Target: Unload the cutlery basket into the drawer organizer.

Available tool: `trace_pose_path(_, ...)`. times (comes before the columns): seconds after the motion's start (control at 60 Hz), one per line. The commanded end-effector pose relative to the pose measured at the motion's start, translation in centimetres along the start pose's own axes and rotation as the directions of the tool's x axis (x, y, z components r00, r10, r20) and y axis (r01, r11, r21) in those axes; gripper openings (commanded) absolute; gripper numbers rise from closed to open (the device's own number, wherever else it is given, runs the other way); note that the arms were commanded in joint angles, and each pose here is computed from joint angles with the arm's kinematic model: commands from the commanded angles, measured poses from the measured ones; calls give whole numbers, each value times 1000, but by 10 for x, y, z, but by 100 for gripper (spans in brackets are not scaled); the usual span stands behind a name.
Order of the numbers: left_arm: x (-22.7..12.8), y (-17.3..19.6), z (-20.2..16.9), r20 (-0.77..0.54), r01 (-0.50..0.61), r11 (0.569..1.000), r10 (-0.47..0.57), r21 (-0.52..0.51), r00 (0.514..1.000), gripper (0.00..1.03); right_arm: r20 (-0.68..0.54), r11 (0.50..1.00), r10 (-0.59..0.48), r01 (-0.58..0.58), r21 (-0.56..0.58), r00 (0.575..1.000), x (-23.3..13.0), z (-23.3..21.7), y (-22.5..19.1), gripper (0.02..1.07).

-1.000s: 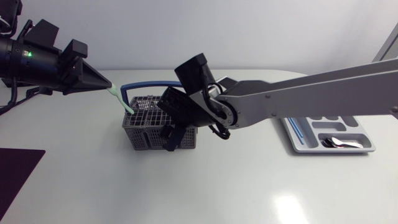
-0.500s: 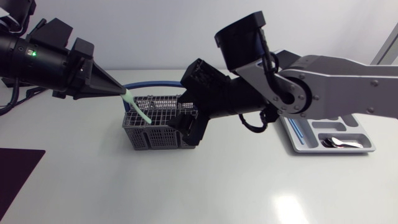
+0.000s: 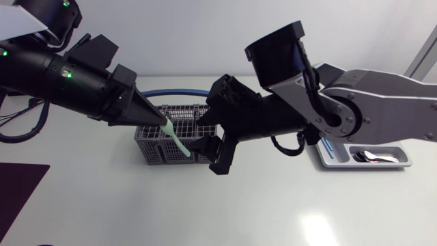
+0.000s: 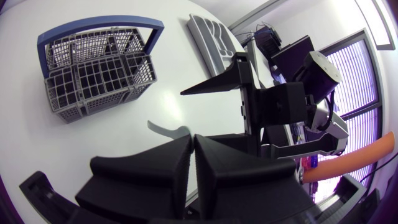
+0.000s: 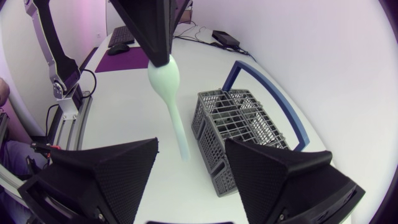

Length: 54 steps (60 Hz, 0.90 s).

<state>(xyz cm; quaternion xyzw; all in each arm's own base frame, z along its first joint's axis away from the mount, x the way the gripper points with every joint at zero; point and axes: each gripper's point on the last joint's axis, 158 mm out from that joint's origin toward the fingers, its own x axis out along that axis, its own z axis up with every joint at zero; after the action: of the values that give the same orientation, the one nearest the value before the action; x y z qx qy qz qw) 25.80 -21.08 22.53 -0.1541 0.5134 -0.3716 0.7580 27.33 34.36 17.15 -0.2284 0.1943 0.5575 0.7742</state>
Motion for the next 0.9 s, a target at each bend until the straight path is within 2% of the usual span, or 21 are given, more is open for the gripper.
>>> trace_pose_path(0.0, 11, 0, -10, -49, 15, 999, -17, -38, 999, 8, -10, 999, 32, -32, 5, 999, 0, -6, 12, 67)
trace_pose_path(0.067, 13, -2, -12, -57, 20, 999, -22, -36, 998, 8, -9, 999, 44, -44, 3, 999, 2, -6, 16, 61)
trace_pose_path(0.217, 20, -5, -13, -70, 27, 999, -29, -36, 997, 8, -12, 998, 67, -67, -5, 998, 7, -6, 25, 60)
trace_pose_path(0.533, 23, -10, -10, -69, 36, 999, -38, -29, 997, 8, -15, 996, 92, -92, -11, 996, 14, -7, 34, 38)
trace_pose_path(0.717, 21, -13, -8, -63, 38, 999, -40, -33, 997, 8, -22, 995, 99, -99, -6, 995, 18, -11, 36, 38)
trace_pose_path(0.8, 20, -13, -8, -60, 38, 999, -41, -36, 997, 8, -20, 995, 103, -103, -7, 995, 19, -11, 37, 29)
trace_pose_path(0.883, 20, -14, -8, -58, 39, 999, -41, -35, 997, 8, -20, 995, 103, -103, -7, 995, 20, -11, 36, 29)
